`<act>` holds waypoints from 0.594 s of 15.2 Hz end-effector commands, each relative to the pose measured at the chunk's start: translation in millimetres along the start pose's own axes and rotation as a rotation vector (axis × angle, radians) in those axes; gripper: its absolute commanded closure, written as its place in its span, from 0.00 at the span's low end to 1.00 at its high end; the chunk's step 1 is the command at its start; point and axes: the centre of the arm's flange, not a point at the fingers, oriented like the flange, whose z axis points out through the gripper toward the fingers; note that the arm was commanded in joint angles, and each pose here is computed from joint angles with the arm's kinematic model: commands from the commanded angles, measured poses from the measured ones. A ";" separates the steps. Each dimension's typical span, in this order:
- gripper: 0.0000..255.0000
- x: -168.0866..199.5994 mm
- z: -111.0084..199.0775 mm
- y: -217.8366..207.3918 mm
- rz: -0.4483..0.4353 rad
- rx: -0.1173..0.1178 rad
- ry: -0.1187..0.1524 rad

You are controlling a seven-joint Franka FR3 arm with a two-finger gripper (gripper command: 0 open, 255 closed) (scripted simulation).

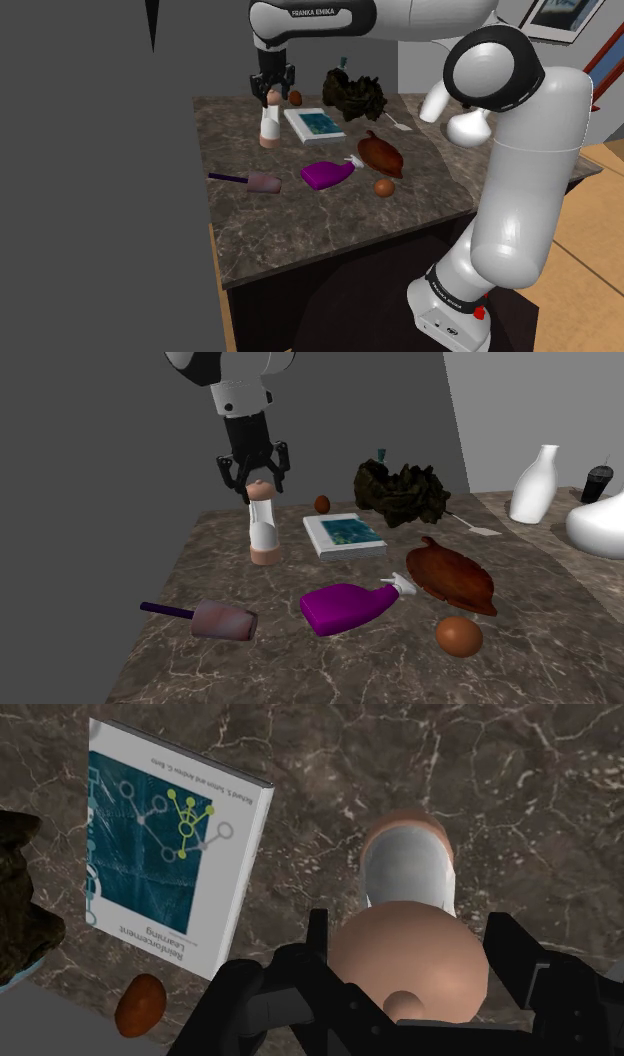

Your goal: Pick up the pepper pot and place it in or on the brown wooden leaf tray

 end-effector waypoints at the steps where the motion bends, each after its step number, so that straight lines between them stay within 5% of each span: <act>1: 1.00 0.0 -11.0 1.3 0.000 0.000 0.000; 9: 1.00 1.5 -52.5 8.6 0.000 0.000 0.000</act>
